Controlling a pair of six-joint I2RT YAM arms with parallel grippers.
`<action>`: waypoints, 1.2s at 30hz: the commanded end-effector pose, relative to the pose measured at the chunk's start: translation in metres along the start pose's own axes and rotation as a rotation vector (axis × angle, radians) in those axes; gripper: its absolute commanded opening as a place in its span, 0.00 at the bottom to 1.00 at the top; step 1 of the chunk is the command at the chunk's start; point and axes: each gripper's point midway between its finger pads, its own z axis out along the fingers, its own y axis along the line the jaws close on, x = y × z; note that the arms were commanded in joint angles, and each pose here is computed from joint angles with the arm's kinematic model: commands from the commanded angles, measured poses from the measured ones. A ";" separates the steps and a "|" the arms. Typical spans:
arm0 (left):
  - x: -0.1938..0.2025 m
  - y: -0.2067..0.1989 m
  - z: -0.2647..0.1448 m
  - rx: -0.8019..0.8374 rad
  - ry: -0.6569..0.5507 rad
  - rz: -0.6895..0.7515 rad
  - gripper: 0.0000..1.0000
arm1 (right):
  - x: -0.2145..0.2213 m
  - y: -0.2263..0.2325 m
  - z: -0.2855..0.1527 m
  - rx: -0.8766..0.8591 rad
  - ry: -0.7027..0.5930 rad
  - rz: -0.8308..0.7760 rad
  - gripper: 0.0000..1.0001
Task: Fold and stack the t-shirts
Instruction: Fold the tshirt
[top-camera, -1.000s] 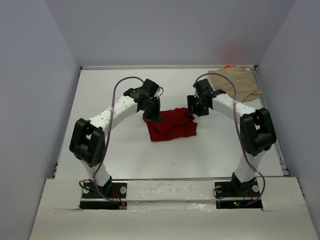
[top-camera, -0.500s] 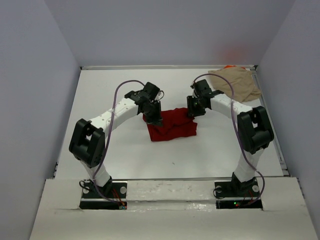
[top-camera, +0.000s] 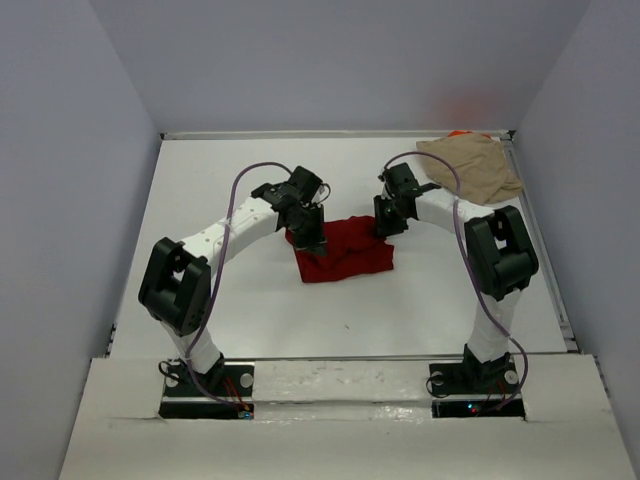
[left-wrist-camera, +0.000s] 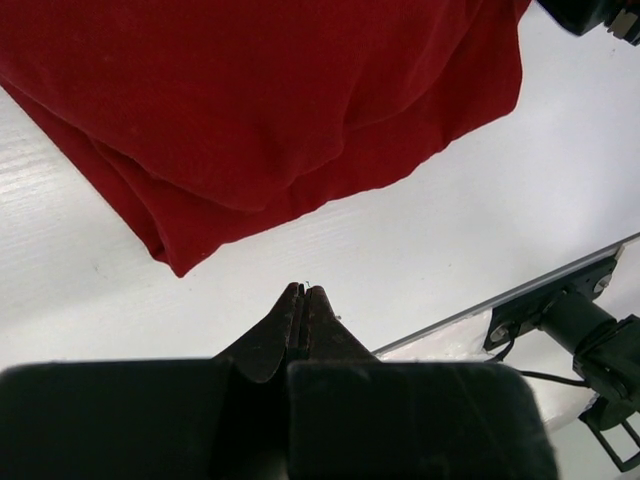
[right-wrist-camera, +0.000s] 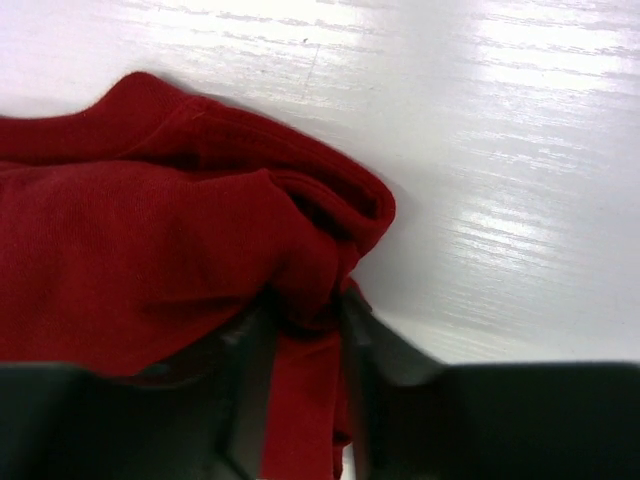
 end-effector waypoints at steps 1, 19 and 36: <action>0.006 -0.001 -0.004 0.001 0.010 0.016 0.00 | -0.016 0.009 0.001 -0.033 -0.044 0.003 0.15; 0.026 0.031 0.048 -0.094 0.040 -0.061 0.00 | -0.036 0.019 -0.018 -0.059 -0.105 -0.018 0.00; -0.034 0.023 0.007 0.213 -0.165 -0.153 0.41 | -0.032 0.015 -0.016 -0.045 -0.098 -0.033 0.00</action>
